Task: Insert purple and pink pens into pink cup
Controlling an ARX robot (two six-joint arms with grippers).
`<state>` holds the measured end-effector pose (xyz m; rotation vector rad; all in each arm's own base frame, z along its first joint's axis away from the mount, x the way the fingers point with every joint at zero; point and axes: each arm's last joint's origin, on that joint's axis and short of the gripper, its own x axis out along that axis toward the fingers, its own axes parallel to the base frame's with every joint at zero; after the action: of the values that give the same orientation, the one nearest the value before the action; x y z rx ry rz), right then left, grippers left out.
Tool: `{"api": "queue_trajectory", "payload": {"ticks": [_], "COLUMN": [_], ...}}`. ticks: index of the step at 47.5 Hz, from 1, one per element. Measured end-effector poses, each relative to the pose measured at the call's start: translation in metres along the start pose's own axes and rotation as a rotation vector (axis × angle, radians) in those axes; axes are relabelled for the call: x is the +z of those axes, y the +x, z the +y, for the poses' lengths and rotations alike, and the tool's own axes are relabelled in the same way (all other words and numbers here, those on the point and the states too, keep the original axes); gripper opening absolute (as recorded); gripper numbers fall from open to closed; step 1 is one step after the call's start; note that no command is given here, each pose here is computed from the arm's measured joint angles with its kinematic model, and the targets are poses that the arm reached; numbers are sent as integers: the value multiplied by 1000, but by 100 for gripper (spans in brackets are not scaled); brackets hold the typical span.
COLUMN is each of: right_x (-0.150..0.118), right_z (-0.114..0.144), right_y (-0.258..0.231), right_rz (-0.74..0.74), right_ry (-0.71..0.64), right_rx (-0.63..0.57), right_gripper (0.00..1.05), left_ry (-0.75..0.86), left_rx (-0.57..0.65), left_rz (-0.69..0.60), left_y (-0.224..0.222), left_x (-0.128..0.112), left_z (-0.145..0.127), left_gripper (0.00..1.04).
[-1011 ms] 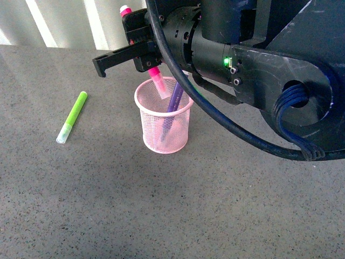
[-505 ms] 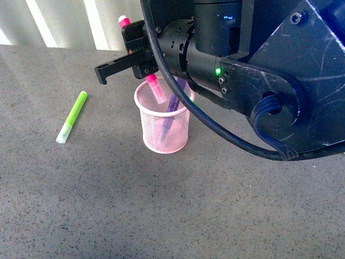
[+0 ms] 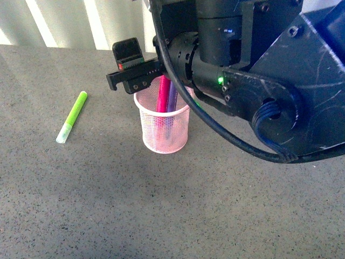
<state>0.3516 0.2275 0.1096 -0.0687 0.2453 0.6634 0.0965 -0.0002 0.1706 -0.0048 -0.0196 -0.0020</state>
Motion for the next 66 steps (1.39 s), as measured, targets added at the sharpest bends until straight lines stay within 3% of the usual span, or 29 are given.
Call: {"api": "queue_trajectory", "payload": {"ticks": [7,15,20,27,30,35,47,66], "right_x": [32,78,85,91,80,58,20,-4], "right_z": [-4,-30,-43,-42,-44,-50,-52,-47], "right_y": [-18,-86,-151,-173,-176,-208,-259,-294], "right_rz": [-28,24,66,28,-91,-235,-236,-233], "right_ry": [20,110,119,112,83,71,70,70], "right_rx": [-75,-306,-432,-453,-586,-643,-645,-655], "right_gripper": [99,98,98,98,86,61,5,3], "left_ry": [0,0,0,0,0,0,0,0], "left_rx": [0,0,0,-1,0,3,1,0], "left_rz": [0,0,0,0,0,0,0,0], "left_y": [0,0,0,0,0,0,0,0], "left_x": [0,0,0,0,0,0,0,0], "left_z": [0,0,0,0,0,0,0,0], "left_gripper": [98,98,98,98,98,98,98,98]}}
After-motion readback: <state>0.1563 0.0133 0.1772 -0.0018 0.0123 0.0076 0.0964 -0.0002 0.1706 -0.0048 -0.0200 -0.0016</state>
